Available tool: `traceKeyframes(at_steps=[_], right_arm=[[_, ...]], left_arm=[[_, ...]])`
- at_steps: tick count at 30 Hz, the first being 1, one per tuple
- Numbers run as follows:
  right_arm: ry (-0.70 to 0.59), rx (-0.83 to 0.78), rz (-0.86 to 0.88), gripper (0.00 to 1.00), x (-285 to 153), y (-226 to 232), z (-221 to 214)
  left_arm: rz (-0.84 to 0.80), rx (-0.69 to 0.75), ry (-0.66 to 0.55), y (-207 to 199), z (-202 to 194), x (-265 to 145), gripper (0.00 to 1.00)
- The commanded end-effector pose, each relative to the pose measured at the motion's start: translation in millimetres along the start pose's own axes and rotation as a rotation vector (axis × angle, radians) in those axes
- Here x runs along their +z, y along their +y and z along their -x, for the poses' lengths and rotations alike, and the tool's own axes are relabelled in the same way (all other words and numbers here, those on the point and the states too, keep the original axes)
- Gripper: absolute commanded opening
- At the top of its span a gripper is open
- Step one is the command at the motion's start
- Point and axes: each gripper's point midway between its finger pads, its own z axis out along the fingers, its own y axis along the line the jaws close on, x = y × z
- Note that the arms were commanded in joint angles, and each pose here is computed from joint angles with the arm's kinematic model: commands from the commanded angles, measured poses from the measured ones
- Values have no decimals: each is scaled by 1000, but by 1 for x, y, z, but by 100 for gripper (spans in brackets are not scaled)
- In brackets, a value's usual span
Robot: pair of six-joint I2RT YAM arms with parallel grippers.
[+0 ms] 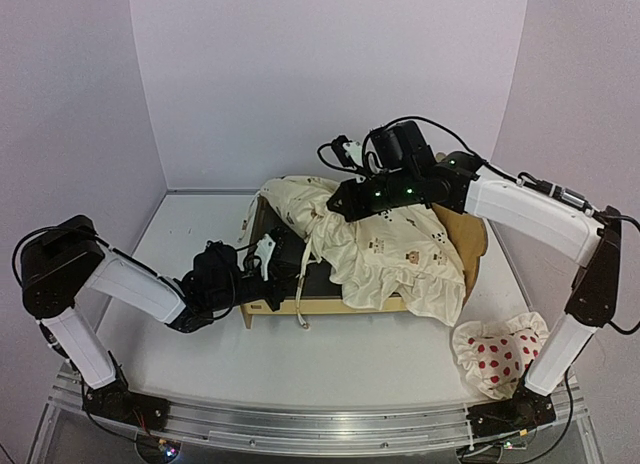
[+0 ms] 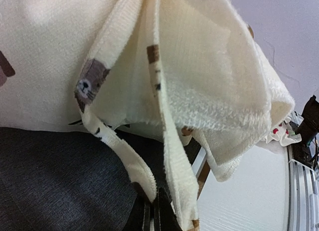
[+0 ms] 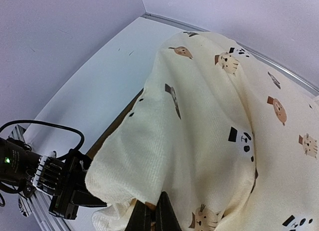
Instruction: Set up the pet bed
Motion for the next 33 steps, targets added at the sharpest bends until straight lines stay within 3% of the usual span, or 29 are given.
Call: traceKeyframes(at_steps=[1,10,19,21,26,29,33], right_arm=[[-86,2,21,0,-23,4,22],[-81,-1,18,0,-23,3,17],[-92,-5,17,0,-28,3,20],[-101,-7,13,0,-30,3,23],[-140,-18,-4,0,-40,3,37],[-153,-29,-9,0,-44,3,42],[-171,-46,-16,0,-49,3,50]], left_arm=[[-33,6,-82,-6,10,2,0],[-24,51,-70,-3,-1,3,0],[1,157,-72,2,17,12,0],[25,125,-67,6,18,12,6],[113,13,86,18,16,6,47],[115,17,157,15,16,-8,64],[93,63,222,8,31,-17,68]])
